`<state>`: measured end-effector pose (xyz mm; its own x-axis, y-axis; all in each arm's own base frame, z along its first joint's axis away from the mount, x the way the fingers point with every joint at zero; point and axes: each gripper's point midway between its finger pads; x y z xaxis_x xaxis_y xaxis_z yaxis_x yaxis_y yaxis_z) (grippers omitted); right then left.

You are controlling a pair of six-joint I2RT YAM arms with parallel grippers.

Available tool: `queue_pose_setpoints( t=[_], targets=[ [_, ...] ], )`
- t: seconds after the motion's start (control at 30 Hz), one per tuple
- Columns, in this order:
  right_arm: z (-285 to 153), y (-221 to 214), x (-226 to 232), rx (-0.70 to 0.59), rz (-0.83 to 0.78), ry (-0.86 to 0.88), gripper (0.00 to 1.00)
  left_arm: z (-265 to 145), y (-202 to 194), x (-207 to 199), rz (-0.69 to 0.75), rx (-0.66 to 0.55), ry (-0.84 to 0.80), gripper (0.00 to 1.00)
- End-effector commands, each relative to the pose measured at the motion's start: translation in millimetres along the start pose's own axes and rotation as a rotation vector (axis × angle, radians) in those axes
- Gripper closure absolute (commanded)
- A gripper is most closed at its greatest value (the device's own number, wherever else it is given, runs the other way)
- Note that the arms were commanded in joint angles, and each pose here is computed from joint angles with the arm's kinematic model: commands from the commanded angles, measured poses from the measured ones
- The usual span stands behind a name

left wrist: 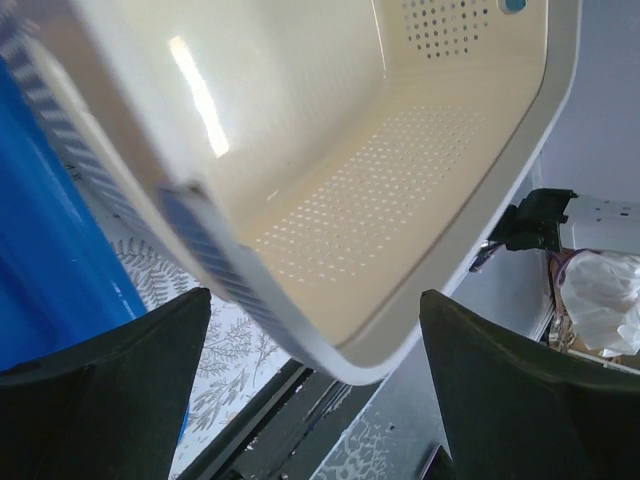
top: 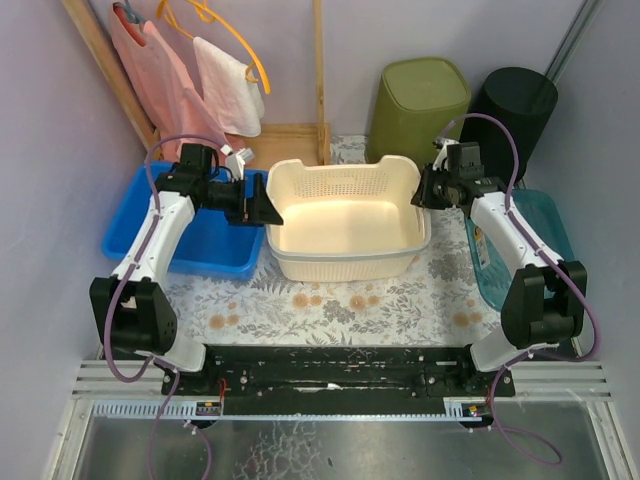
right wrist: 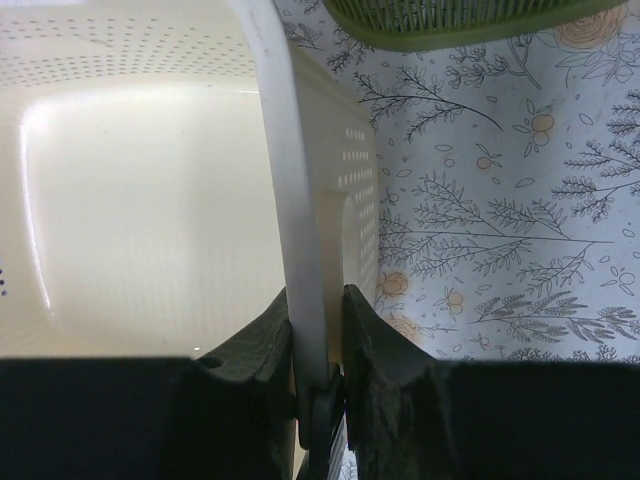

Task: Turn the large container upside down
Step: Adjust the container at the center of the board.

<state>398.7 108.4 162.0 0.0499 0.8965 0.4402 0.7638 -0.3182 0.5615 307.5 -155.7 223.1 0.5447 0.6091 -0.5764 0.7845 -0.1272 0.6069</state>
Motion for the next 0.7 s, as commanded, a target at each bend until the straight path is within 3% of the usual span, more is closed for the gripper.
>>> queue_pose_setpoints(
  t=[0.0, 0.27, 0.67],
  targets=[
    [-21, 36, 33, -0.127, 0.021, 0.164, 1.00, -13, 18, 10, 0.041, -0.091, -0.011, 0.15],
    [-13, 23, 22, -0.089, 0.057, 0.154, 1.00, -4, 15, 31, -0.001, -0.104, -0.015, 0.12],
    [-14, 32, 31, -0.083, 0.073, 0.176, 1.00, 11, 34, 27, -0.054, -0.137, -0.140, 0.21]
  ],
)
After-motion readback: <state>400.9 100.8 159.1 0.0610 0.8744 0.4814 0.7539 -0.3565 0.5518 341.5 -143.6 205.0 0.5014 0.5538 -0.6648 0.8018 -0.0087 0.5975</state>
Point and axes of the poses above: each gripper's point midway between its finger pads, its own z axis out along the fingers, its own x axis along the line the jaws close on, y = z × x, and after that the axes turned 12 degrees about z, right-handed
